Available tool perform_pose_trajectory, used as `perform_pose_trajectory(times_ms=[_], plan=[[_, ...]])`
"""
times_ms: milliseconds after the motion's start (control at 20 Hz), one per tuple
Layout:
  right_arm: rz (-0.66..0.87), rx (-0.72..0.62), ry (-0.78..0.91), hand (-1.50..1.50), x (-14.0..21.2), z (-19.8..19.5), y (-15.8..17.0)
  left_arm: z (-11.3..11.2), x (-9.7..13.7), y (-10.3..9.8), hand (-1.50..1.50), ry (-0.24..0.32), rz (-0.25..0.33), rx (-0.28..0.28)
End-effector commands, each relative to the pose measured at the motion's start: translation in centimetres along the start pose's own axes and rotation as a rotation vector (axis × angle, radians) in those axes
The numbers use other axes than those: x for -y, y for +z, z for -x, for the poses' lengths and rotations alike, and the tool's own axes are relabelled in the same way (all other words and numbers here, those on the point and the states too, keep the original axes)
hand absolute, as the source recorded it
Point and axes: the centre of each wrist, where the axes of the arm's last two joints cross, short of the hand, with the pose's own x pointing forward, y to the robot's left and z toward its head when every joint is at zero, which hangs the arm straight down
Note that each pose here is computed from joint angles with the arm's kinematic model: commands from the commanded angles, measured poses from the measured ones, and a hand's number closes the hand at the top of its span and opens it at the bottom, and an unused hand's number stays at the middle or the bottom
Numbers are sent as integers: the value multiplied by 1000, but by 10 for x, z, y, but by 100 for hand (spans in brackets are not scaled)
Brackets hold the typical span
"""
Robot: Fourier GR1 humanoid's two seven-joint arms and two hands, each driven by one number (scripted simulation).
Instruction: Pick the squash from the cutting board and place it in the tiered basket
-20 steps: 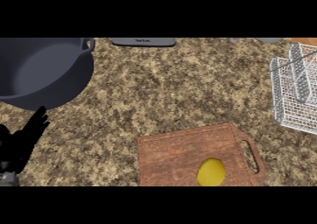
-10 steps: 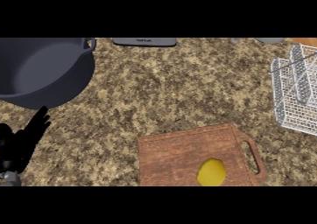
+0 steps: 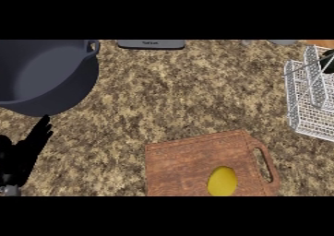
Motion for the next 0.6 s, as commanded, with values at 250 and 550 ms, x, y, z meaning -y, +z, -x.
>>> perform_pose_trajectory(times_ms=[250, 550], plan=[[171, -173, -359, -150, 77, 53, -1, 9, -4, 0, 0, 21, -11, -27], [118, -232, -676, -150, 99, 99, 7, 6, -9, 4, 0, 23, -38, -38]])
